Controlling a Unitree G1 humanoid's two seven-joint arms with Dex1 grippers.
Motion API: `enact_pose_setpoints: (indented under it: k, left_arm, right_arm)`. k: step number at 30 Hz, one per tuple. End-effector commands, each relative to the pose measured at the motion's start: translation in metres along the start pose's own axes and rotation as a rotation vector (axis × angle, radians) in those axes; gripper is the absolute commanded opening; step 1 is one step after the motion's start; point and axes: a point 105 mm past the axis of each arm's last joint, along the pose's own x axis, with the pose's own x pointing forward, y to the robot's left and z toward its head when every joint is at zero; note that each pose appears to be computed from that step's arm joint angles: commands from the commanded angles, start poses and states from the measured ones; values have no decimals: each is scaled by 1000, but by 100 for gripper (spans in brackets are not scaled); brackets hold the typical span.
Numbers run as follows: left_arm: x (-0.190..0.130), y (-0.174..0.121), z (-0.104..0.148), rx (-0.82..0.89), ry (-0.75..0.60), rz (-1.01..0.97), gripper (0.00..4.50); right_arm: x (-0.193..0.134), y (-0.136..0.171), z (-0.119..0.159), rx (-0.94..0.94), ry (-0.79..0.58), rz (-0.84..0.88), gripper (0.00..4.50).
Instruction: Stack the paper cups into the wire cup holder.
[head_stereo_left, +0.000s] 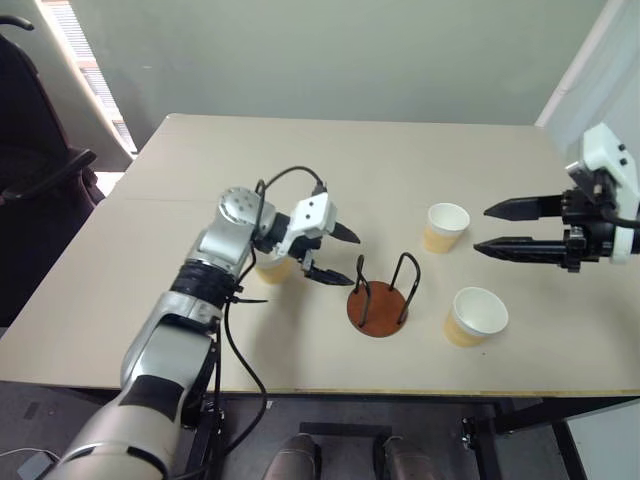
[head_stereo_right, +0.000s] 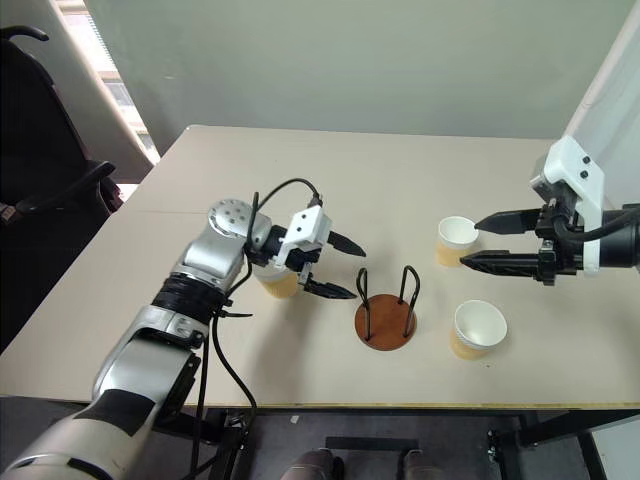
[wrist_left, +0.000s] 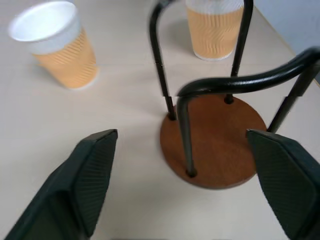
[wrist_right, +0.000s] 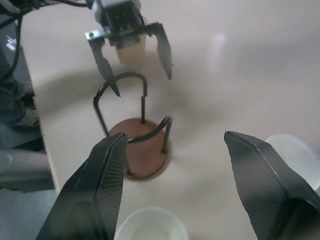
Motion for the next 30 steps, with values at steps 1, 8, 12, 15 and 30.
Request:
enact_pose_setpoints:
  k: [1,8,12,15,30]
  left_arm:
    - [-22,4,24,56,4,-8,446]
    - [-54,6,39,35,1,44,446]
    - [-66,-5,29,6,33,65,446]
    - [-75,-11,25,-22,40,101,446]
    - [-82,-24,21,-54,42,157,450]
  right_arm:
    - [10,-18,1,-100,23,-27,322]
    - [47,-58,-22,-244,181,-49,322]
    - [62,-74,-33,-286,256,-42,322]
    - [69,-84,-41,-299,301,-41,322]
    - [103,-104,-65,-326,429,11,226]
